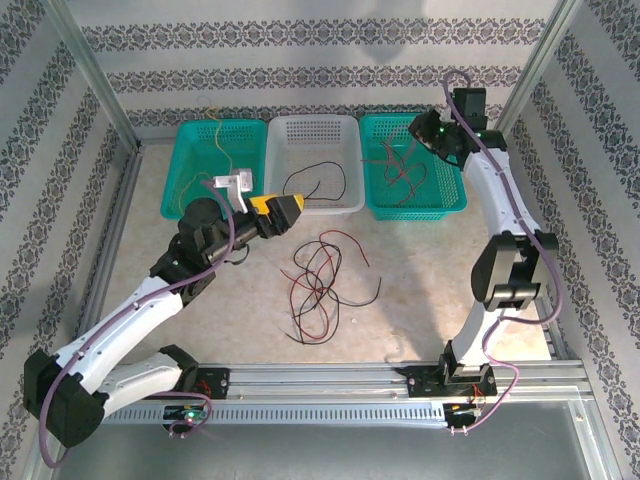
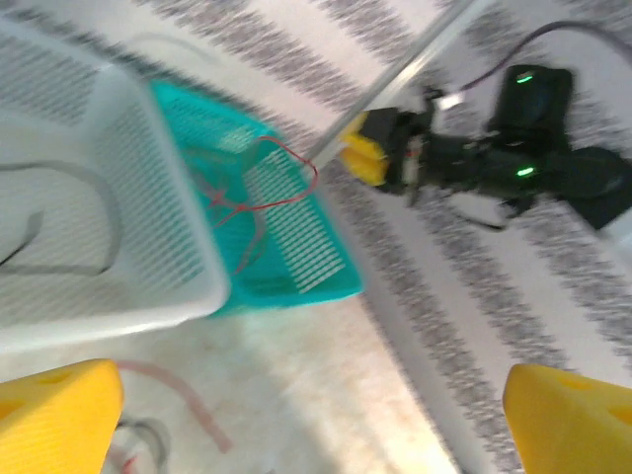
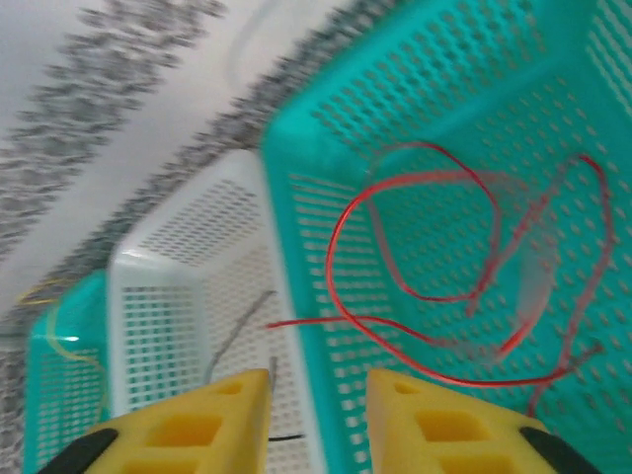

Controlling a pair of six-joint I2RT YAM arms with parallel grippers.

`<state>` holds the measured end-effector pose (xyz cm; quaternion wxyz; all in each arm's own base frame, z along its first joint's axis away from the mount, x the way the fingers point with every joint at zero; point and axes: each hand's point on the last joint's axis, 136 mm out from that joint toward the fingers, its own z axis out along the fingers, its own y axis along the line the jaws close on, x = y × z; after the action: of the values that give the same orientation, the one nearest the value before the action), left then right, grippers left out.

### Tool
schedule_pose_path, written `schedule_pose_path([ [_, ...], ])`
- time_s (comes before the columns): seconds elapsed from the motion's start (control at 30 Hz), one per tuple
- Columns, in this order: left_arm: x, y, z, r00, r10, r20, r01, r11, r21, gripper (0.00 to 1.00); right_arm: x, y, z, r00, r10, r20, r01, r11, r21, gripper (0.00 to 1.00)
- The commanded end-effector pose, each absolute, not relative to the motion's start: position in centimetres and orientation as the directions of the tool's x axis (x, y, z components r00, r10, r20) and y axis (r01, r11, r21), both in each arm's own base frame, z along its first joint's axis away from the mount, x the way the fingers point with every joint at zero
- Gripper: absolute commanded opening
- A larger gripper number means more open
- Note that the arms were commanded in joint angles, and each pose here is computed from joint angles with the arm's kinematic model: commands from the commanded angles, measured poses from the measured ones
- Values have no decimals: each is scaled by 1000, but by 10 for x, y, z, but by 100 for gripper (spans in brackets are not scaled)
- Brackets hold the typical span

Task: Untangle the cables
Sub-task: Place the cable in the container, then pick up the cable from the center of the table.

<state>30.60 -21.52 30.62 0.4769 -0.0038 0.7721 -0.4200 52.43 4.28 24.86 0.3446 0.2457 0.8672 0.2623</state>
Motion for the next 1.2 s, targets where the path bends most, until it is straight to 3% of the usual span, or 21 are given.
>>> schedule_pose_path([
  [0.0, 297, -192, 246, -654, -273, -705, 254, 799, -545, 95, 511, 32, 259, -641, 599, -481, 263, 759, 595, 36],
  [0.23, 267, -204, 155, -890, -112, -442, 161, 830, -533, 75, 448, 51, 258, -667, 543, -510, 196, 788, 583, 40],
  [0.47, 241, -215, 98, -977, -21, -214, 103, 828, -550, 70, 358, 99, 226, -735, 416, -536, 91, 843, 530, 44],
  [0.57, 249, -207, 80, -978, -21, -206, 82, 873, -481, 68, 328, 117, 207, -765, 384, -517, 71, 848, 525, 44],
  [0.67, 259, -204, 66, -982, -37, -187, 51, 896, -442, 59, 305, 132, 188, -787, 372, -492, 63, 842, 536, 45],
  [0.87, 273, -216, 65, -980, -57, -190, 41, 880, -473, 50, 281, 185, 139, -868, 291, -402, 31, 840, 542, 44],
  [1.17, 281, -207, 108, -932, -93, -349, 95, 869, -486, 43, 304, 231, 83, -919, 214, -332, 25, 870, 492, 36],
])
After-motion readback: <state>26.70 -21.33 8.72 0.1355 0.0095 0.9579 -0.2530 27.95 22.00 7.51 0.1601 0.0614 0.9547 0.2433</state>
